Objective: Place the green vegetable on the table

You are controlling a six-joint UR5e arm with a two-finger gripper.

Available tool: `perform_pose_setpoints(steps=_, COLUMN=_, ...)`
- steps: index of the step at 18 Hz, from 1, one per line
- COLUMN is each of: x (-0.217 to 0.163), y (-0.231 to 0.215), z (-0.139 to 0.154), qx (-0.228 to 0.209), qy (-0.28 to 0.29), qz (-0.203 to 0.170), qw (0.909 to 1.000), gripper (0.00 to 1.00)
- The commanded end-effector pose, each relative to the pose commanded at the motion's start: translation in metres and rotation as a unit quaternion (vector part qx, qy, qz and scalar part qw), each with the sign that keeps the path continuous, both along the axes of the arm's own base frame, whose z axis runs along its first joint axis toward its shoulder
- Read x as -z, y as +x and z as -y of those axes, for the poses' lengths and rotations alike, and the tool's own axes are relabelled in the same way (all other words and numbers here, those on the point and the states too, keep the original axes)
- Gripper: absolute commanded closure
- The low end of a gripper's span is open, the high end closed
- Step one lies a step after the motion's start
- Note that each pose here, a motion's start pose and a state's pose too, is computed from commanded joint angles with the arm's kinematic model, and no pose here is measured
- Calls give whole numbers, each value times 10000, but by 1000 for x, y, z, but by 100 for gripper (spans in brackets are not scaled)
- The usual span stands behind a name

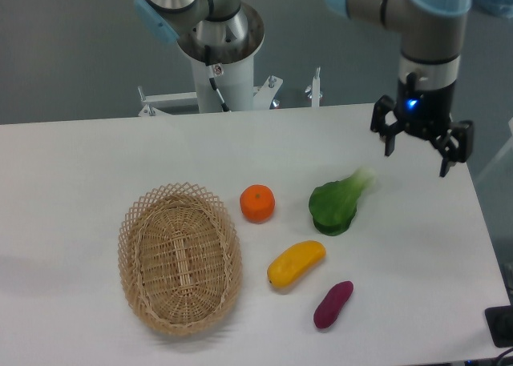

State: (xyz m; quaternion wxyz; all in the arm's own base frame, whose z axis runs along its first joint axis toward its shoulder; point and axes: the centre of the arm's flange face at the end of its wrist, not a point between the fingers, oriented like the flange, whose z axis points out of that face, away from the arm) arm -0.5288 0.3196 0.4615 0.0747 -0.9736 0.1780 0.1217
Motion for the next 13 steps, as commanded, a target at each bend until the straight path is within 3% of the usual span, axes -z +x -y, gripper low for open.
perform_pose_setpoints(steps=5, x=-3, y=-6, z=33, qx=613, qy=-223, qz=-9, qw=9979, gripper=0)
perform_pose_setpoints(steps=13, x=-5, y=-8, z=38, qx=635, qy=-196, qz=-28, qw=9978, gripper=0)
